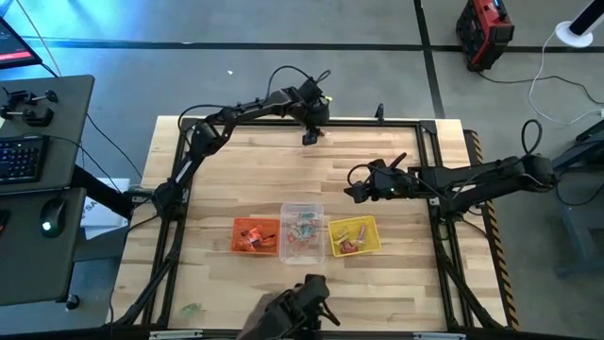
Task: Sort candy by brand, put in halloween buckets
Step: Put the orange gummy into the transparent bin
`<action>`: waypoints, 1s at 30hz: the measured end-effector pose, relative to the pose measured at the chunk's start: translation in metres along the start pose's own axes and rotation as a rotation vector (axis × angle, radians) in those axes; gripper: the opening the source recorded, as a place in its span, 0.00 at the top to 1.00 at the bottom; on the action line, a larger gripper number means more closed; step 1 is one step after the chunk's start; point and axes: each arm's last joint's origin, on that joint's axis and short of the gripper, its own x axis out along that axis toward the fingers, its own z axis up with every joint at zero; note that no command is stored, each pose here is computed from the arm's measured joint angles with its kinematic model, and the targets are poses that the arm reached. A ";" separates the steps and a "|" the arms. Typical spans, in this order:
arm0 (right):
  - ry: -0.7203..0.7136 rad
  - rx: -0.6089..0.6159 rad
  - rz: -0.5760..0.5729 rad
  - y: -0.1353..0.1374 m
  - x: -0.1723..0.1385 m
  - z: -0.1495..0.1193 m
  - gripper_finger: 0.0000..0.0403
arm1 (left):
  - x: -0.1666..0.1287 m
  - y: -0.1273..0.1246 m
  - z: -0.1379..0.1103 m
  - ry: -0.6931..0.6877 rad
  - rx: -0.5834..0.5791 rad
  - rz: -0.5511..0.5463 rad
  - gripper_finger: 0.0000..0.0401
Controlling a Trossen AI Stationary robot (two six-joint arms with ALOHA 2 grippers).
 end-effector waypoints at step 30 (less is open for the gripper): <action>0.079 0.059 0.037 0.001 0.000 -0.002 0.37 | 0.018 0.024 -0.029 -0.110 -0.300 -0.082 0.75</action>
